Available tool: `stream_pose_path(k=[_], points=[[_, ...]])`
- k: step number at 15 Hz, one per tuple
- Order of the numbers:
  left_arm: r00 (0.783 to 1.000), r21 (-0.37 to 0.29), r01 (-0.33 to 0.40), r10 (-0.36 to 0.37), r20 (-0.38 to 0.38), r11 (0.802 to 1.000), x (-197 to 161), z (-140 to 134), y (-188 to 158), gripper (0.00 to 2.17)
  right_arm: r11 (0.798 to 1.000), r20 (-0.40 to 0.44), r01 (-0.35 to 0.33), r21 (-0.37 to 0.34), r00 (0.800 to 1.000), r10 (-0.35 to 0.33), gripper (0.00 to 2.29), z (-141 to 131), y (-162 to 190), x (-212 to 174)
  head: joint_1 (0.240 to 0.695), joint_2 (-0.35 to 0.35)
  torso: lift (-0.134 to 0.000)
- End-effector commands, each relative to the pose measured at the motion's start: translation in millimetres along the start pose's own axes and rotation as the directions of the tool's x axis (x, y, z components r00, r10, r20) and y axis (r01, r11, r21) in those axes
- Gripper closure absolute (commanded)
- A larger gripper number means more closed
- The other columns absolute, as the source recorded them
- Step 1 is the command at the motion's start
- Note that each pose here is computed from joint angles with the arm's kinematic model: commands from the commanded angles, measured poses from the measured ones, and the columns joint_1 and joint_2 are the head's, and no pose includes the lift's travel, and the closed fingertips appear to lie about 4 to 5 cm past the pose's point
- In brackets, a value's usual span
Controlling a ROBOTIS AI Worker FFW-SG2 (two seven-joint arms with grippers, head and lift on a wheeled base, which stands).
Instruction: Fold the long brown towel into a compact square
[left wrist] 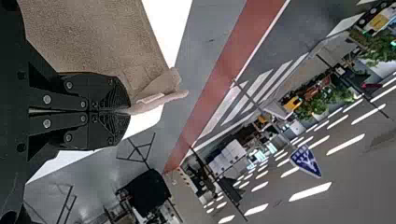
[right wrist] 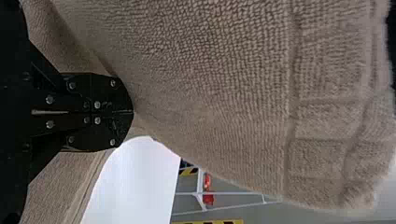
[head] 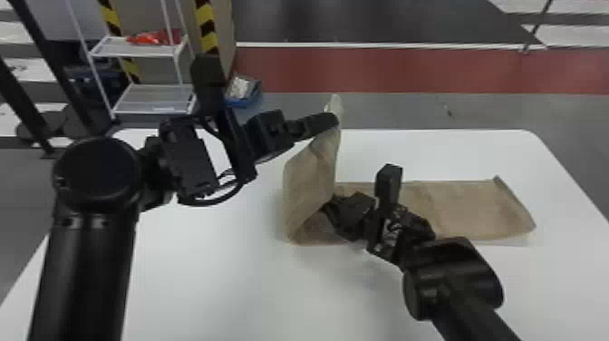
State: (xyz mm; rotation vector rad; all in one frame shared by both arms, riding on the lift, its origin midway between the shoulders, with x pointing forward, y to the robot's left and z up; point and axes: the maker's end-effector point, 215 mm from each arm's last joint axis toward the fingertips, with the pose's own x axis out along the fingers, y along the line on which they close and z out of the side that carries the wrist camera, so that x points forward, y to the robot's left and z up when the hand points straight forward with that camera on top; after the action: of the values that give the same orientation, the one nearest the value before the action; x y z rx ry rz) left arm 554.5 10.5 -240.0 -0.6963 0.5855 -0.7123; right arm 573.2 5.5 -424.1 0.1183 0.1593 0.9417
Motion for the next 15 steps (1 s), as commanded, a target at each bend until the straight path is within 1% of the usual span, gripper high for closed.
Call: stream_pose_path(k=[1, 3, 4, 8, 10, 11, 13, 14, 15], points=[[1.0, -0.004, 0.02, -0.021, -0.011, 1.0, -3, -2, -6, 1.48, 0.999, -0.002, -0.03, 0.021, 1.0, 0.03, 1.89, 1, 13, 10, 0.695, 0.014, -0.124], [1.0, -0.004, 0.027, -0.027, -0.013, 1.0, -5, -2, -6, 1.48, 0.998, -0.003, -0.054, 0.035, 0.999, 0.054, 1.89, 4, 25, 19, 0.695, 0.022, -0.124], [1.0, -0.003, 0.029, -0.029, -0.012, 1.0, -5, -2, -7, 1.48, 0.996, 0.002, -0.064, 0.057, 0.998, 0.064, 1.9, 8, 28, 22, 0.695, 0.027, -0.124], [0.999, -0.013, 0.049, -0.049, -0.011, 0.999, -8, -1, -9, 1.48, 0.988, 0.052, -0.108, 0.106, 0.993, 0.103, 1.89, 37, 31, 31, 0.694, 0.051, -0.124], [0.998, -0.02, 0.066, -0.066, -0.009, 0.998, -9, -1, -13, 1.48, 0.971, 0.111, -0.161, 0.179, 0.984, 0.142, 1.89, 47, 32, 28, 0.681, 0.057, -0.124], [0.998, -0.021, 0.07, -0.07, -0.007, 0.997, -9, -1, -14, 1.48, 0.968, 0.111, -0.165, 0.187, 0.983, 0.146, 1.89, 47, 30, 28, 0.677, 0.059, -0.124], [0.998, -0.016, 0.06, -0.06, -0.011, 0.998, -7, -2, -12, 1.48, 0.971, 0.095, -0.145, 0.193, 0.987, 0.128, 1.88, 36, 26, 22, 0.672, 0.057, -0.124], [0.998, -0.017, 0.059, -0.059, -0.007, 0.998, -8, -1, -12, 1.48, 0.97, 0.099, -0.131, 0.205, 0.989, 0.113, 1.8, 31, 23, 17, 0.673, 0.052, -0.124], [0.998, -0.017, 0.061, -0.061, -0.009, 0.998, -7, -2, -12, 1.48, 0.973, 0.11, -0.098, 0.207, 0.991, 0.076, 1.41, 27, 13, 5, 0.676, 0.049, -0.124]])
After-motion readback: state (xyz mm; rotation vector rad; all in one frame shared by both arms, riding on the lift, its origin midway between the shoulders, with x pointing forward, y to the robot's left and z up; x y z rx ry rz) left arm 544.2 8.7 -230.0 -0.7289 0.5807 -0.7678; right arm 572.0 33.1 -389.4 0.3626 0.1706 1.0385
